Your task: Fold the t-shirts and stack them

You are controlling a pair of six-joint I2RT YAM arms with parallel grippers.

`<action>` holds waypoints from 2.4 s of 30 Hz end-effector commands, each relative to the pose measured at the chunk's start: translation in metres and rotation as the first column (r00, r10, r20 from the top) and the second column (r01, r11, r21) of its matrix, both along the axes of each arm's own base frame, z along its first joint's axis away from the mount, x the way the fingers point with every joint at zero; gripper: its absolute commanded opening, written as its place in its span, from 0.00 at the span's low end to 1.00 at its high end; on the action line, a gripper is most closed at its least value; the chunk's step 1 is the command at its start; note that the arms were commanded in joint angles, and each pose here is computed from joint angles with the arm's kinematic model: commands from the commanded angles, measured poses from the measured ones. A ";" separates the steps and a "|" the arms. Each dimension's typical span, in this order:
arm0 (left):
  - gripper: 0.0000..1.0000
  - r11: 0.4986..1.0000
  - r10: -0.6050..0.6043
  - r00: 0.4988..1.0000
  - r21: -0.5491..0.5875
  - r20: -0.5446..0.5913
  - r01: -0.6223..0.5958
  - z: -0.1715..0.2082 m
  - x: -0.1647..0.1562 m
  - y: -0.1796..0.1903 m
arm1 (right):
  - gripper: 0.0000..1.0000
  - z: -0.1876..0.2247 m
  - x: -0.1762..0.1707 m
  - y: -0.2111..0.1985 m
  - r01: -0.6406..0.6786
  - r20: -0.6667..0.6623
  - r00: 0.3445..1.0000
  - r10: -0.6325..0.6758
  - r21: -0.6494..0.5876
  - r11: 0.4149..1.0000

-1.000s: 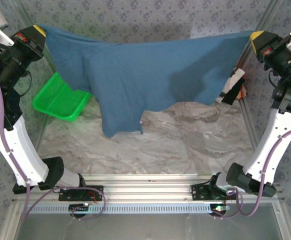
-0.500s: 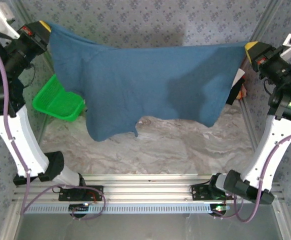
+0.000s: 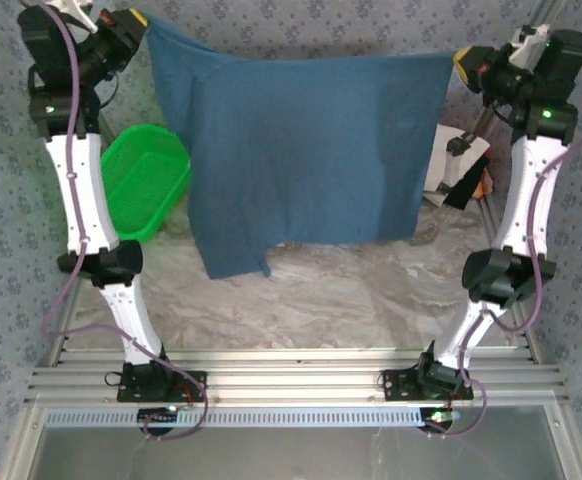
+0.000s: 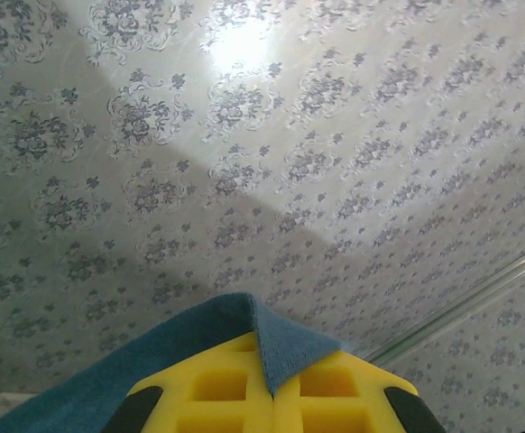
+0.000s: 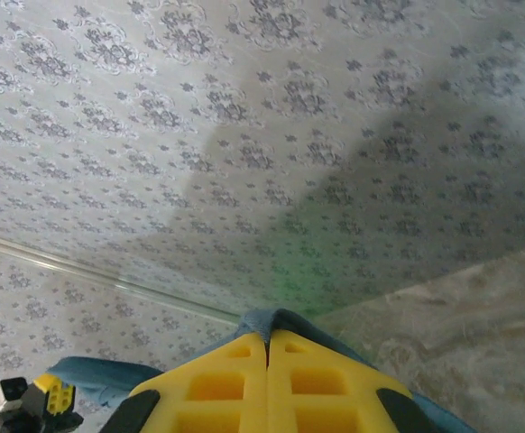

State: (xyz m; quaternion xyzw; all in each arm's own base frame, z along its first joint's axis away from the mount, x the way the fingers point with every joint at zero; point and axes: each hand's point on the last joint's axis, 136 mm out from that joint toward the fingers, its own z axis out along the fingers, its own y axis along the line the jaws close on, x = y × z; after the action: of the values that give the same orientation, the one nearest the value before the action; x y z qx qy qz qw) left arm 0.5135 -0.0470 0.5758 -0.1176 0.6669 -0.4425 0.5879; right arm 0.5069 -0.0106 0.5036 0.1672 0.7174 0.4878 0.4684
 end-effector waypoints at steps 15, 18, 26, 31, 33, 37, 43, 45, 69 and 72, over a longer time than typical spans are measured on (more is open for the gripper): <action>0.00 0.999 0.026 0.856 0.022 0.516 -0.044 0.115 -0.047 0.032 | 0.00 0.050 0.027 -0.046 0.093 0.232 0.968 -0.092 0.009 0.996; 0.00 0.995 -0.024 0.897 0.102 0.442 -0.023 0.091 -0.037 0.025 | 0.00 0.028 0.025 -0.050 0.098 0.183 0.979 -0.091 -0.032 0.995; 0.00 0.943 -0.122 0.992 0.315 0.015 0.111 -0.033 -0.012 -0.027 | 0.00 -0.097 0.003 -0.035 0.073 -0.071 0.994 -0.082 -0.121 0.990; 0.00 0.920 -0.151 0.983 0.349 -0.101 0.177 -0.068 -0.013 -0.055 | 0.12 -0.170 -0.017 0.033 -0.101 -0.233 0.970 0.067 -0.138 0.985; 0.00 0.915 -0.157 0.978 0.353 -0.137 0.196 -0.078 -0.013 -0.060 | 0.26 -0.204 -0.027 0.059 -0.172 -0.311 0.944 0.111 -0.178 0.969; 0.00 0.913 -0.169 0.978 0.355 -0.122 0.202 -0.070 -0.022 -0.069 | 0.42 -0.246 -0.038 0.080 -0.186 -0.374 0.920 0.117 -0.153 0.971; 0.00 0.913 -0.273 0.961 0.306 -0.031 0.269 -0.035 -0.045 -0.121 | 0.67 -0.239 -0.054 0.086 -0.201 -0.337 0.932 0.132 -0.178 0.963; 0.00 0.912 -0.315 0.949 0.282 0.016 0.297 -0.018 -0.058 -0.145 | 0.73 -0.228 -0.065 0.087 -0.210 -0.302 0.943 0.142 -0.206 0.956; 0.00 0.835 -0.422 0.906 0.390 0.003 0.388 0.000 -0.172 -0.201 | 0.78 -0.349 -0.174 0.152 -0.400 -0.485 0.869 0.096 -0.577 0.712; 0.00 0.824 -0.391 0.917 0.415 -0.076 0.386 -0.028 -0.168 -0.196 | 0.76 -0.379 -0.165 0.144 -0.426 -0.552 0.834 0.021 -0.619 0.660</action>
State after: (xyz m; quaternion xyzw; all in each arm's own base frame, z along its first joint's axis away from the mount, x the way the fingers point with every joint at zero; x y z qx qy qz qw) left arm 0.3512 -0.2567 0.5576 0.1513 0.7393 -0.4317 0.4941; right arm 0.3334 0.1514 0.1440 -0.0063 0.9426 0.2374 0.2347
